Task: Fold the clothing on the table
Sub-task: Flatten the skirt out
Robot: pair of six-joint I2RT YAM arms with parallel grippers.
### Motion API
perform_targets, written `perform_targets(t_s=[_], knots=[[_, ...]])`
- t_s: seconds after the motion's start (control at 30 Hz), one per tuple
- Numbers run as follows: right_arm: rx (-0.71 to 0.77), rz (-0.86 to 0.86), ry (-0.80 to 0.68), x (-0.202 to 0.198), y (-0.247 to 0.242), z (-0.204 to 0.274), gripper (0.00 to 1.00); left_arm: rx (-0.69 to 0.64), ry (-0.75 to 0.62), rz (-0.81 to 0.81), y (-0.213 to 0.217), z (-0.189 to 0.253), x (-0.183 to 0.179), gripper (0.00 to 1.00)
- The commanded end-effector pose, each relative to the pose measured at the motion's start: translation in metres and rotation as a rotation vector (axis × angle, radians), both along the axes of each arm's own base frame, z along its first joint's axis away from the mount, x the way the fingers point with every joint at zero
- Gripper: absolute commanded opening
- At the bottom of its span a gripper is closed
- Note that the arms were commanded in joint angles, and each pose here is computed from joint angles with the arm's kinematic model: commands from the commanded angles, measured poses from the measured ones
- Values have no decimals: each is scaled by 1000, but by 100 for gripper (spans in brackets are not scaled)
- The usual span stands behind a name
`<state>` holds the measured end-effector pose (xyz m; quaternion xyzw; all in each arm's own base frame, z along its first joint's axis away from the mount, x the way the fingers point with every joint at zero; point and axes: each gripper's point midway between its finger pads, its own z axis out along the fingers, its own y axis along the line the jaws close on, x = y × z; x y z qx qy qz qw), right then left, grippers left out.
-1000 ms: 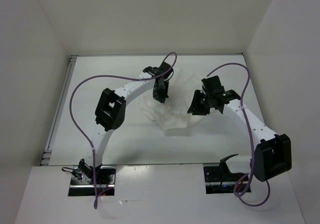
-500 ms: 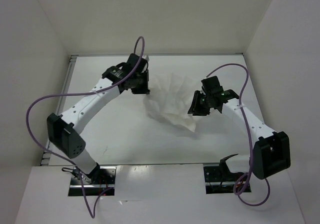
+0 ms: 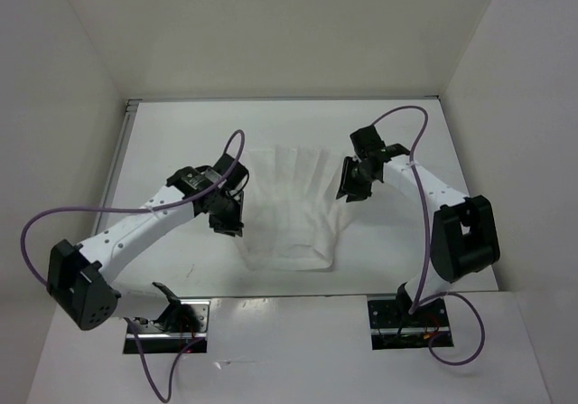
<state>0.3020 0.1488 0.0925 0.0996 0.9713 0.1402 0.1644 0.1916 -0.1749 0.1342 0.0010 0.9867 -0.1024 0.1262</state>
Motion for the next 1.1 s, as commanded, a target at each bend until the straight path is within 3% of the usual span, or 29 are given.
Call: perform_targets(t_s=[0.0, 0.13, 0.3, 0.4, 0.5, 0.67, 0.83, 0.9, 1.0, 1.03, 1.07], knots=[[13, 11, 5, 9, 6, -3, 40, 63, -39, 33, 19, 14, -1, 29], [58, 15, 51, 4, 15, -23, 38, 77, -77, 1, 4, 3, 34, 28], [45, 6, 107, 0, 15, -51, 37, 102, -66, -10, -24, -59, 82, 8], [6, -3, 143, 8, 9, -70, 37, 167, 0, -9, -23, -102, 99, 3], [-6, -51, 143, 44, -7, -81, 37, 214, 41, -27, -30, -140, 123, 2], [-14, -137, 73, 103, -44, -71, 36, 178, 28, -53, -38, -151, 168, 1], [-15, -197, -69, 159, -69, -38, 36, 44, -68, -36, -55, -115, 237, 2], [8, -180, -145, 171, -65, -5, 36, 28, -111, -34, -54, -90, 247, 8], [30, -129, -259, 163, -52, 49, 41, -23, -210, -43, -54, -36, 244, 35], [32, -114, -261, 154, -46, 51, 41, -29, -224, -42, -51, -26, 239, 50], [45, -91, -291, 145, -41, 69, 43, -62, -265, -35, -51, -2, 235, 55]])
